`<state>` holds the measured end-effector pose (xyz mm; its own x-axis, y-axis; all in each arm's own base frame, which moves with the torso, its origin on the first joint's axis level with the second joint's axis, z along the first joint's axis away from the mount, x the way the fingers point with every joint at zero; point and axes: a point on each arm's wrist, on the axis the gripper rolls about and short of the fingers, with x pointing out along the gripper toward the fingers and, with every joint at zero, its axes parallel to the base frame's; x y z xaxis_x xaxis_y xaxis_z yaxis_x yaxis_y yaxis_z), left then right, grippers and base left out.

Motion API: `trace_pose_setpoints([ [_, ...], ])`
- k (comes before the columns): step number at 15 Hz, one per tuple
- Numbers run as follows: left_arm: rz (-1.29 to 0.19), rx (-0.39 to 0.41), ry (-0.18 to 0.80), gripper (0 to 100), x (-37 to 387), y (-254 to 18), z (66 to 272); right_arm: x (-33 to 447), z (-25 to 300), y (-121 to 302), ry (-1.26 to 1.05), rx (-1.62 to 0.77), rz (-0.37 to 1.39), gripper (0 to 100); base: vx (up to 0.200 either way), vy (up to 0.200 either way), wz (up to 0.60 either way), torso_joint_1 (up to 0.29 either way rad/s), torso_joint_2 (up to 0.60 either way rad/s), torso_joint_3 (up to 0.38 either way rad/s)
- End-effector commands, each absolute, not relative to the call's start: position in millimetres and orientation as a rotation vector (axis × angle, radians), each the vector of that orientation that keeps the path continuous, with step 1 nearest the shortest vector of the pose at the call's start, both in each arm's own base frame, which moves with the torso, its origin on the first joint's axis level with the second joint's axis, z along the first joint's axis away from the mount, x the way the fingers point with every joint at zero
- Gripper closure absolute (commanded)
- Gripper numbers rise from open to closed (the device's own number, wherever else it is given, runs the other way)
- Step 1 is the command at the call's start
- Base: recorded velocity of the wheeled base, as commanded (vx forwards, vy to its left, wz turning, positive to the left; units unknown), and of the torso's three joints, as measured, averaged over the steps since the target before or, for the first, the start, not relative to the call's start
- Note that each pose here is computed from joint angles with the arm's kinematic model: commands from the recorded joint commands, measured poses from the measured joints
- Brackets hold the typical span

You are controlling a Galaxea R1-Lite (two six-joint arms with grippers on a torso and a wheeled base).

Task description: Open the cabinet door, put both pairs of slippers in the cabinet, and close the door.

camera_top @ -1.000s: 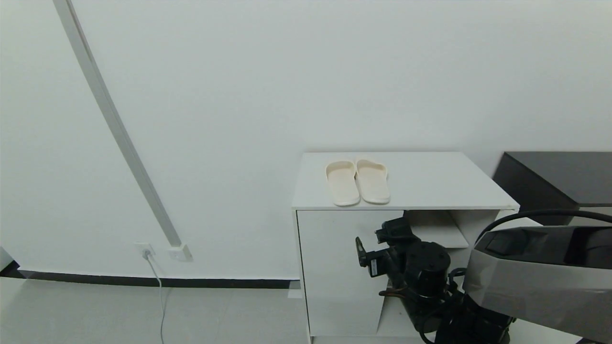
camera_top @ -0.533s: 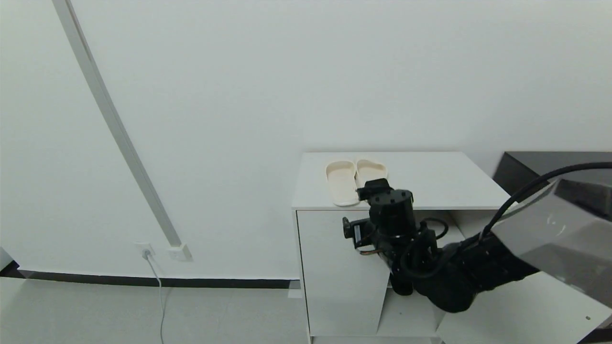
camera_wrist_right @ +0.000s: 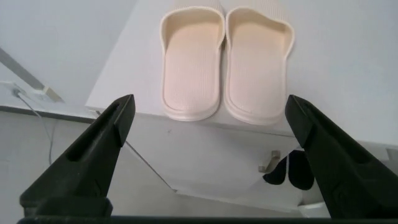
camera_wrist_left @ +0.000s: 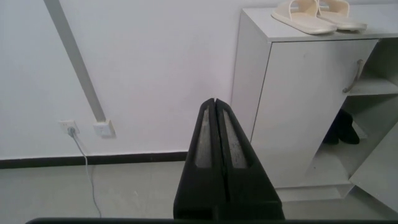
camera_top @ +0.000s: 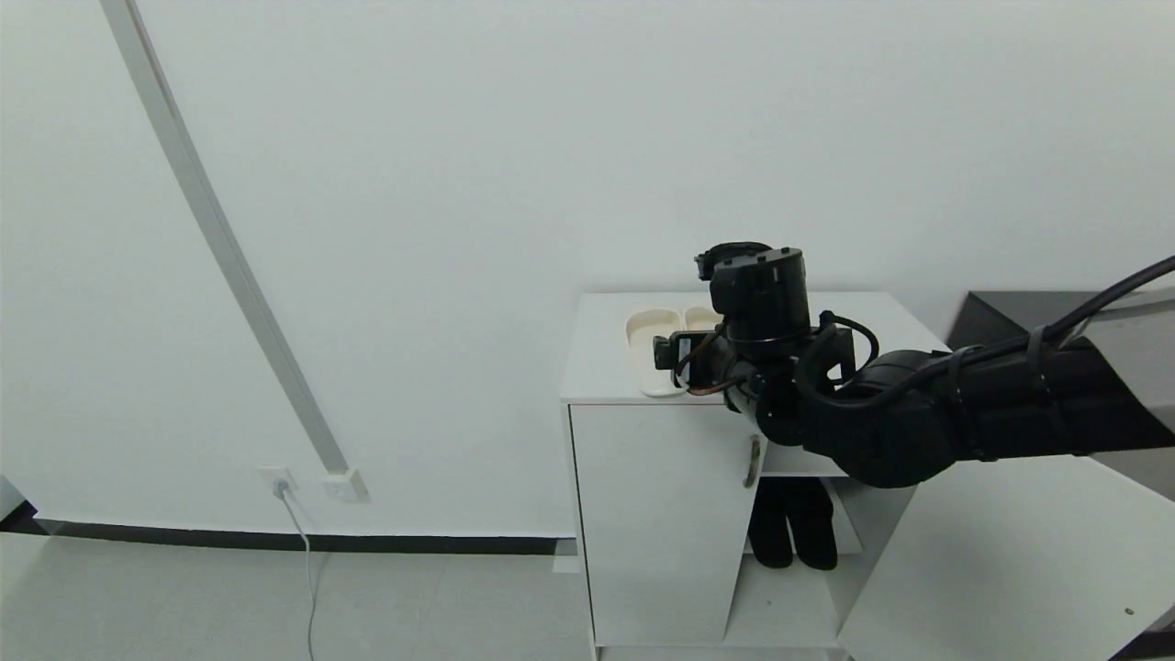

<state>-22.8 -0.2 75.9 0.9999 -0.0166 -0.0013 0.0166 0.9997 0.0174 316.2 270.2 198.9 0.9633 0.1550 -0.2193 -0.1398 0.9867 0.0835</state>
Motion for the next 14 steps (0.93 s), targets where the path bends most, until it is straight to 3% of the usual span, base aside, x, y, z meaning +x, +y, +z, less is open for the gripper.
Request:
trace_pose_setpoints([
  [1, -0.017, 0.017, 0.001, 100, -22.8, -0.2, 75.8, 318.9, 189.7, 272.5, 0.240, 0.059, 0.130, 0, 0.200, 0.000, 0.00, 0.002, 0.00, -0.007],
  [10, -0.018, 0.017, 0.001, 100, -22.8, -0.2, 75.8, 323.7, 148.0, 278.3, 0.304, 0.047, 0.110, 0, 0.200, 0.000, 0.00, 0.002, 0.00, 0.003],
  [14, -0.017, 0.012, 0.000, 100, -22.8, -0.2, 75.9, 331.1, 129.9, 283.8, 0.303, 0.039, 0.097, 0, 0.000, 0.000, 0.00, 0.000, 0.00, 0.000],
])
